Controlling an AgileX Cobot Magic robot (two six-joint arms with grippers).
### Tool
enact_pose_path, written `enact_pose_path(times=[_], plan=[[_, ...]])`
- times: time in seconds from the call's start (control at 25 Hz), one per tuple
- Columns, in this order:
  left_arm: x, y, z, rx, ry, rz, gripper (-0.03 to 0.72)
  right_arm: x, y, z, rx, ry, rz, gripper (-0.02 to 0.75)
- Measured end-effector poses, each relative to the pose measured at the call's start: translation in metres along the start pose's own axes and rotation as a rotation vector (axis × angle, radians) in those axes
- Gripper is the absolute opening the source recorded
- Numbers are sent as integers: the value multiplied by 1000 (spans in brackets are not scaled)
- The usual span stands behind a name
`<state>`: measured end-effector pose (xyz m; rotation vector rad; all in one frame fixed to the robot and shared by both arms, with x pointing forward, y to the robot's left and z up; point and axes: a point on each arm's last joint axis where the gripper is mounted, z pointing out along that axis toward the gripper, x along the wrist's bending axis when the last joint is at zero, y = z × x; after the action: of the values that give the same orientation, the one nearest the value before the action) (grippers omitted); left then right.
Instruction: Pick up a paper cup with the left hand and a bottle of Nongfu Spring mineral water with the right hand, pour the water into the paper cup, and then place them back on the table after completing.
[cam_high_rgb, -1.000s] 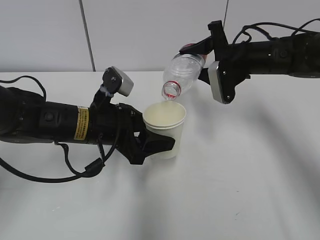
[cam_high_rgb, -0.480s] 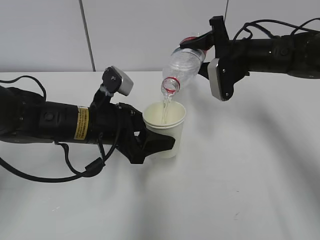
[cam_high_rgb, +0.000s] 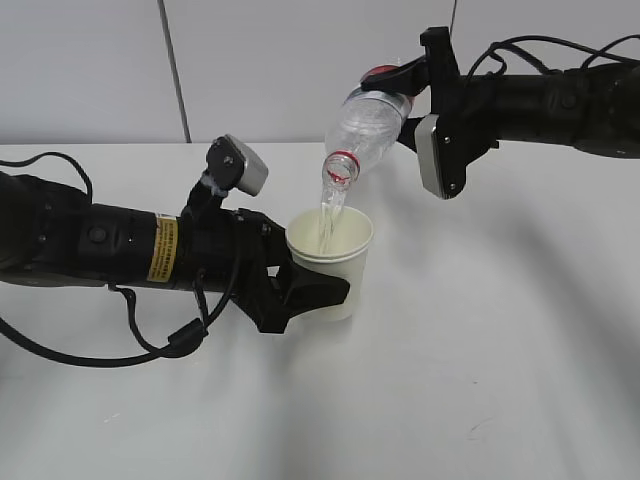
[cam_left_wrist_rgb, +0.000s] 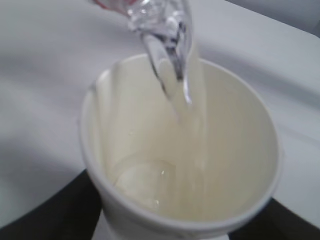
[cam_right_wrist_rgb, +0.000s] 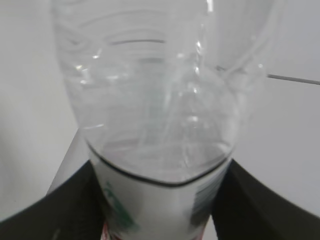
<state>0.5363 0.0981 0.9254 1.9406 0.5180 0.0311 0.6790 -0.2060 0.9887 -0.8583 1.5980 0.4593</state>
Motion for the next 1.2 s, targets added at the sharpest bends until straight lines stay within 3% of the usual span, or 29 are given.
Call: enact_pose_path(times=[1.2], plan=[[0, -2, 0, 11, -3, 6, 447, -4, -1, 0, 13, -43, -9, 416]])
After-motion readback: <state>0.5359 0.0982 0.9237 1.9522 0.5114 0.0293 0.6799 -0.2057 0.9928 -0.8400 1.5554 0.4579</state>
